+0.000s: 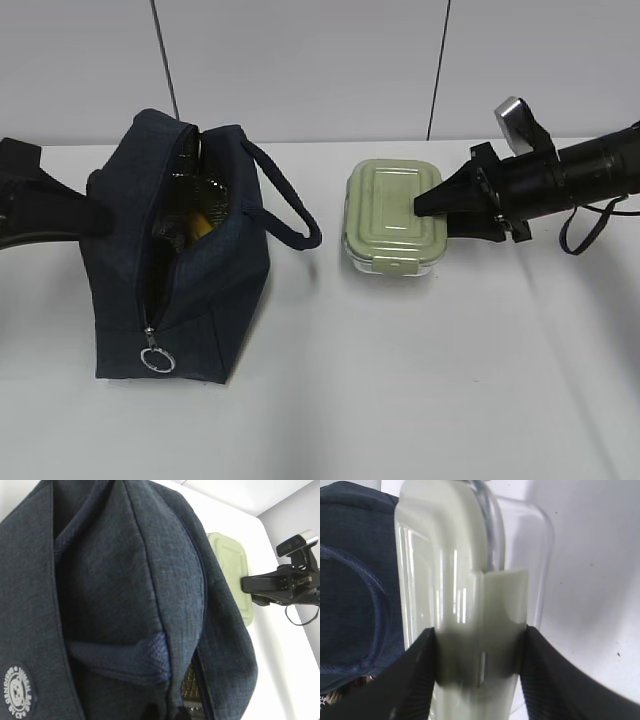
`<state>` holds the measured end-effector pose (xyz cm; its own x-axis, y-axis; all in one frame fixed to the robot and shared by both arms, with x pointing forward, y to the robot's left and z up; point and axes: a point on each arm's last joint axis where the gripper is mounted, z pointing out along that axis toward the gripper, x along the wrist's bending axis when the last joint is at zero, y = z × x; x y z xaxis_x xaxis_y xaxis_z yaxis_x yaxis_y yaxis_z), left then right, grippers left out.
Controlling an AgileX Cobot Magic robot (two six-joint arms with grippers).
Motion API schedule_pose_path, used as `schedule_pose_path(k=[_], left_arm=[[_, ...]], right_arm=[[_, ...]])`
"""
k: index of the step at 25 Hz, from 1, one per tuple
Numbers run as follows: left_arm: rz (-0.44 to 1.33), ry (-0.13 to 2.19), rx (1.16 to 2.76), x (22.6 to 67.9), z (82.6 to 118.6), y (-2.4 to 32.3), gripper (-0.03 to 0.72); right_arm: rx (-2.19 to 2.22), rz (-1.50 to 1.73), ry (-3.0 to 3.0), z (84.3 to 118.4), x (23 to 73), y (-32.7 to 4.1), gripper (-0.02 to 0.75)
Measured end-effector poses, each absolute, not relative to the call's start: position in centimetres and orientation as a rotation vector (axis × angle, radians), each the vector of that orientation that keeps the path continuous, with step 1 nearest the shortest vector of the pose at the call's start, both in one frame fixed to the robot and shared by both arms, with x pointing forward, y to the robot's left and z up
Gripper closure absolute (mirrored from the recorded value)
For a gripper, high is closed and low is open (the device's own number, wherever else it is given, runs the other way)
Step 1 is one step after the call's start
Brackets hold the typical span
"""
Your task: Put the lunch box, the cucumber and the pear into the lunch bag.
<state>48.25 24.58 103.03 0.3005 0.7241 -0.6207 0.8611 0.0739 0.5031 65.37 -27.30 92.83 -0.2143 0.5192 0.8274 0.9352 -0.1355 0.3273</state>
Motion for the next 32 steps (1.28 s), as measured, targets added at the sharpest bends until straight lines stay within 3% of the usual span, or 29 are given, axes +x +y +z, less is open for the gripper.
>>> schedule_pose_path(k=[17,32], left_arm=[[-0.191,1.457,1.68,48.3,103.0,24.6,0.686],[-0.19,1.458,1.68,48.3,103.0,24.6,0.686]], right_arm=[[-1.597,-1.417,-1.753,99.8,64.1,-26.7,0.376],[-1.446,-1.427,-1.794,102.9,62.5,-21.8,0.376]])
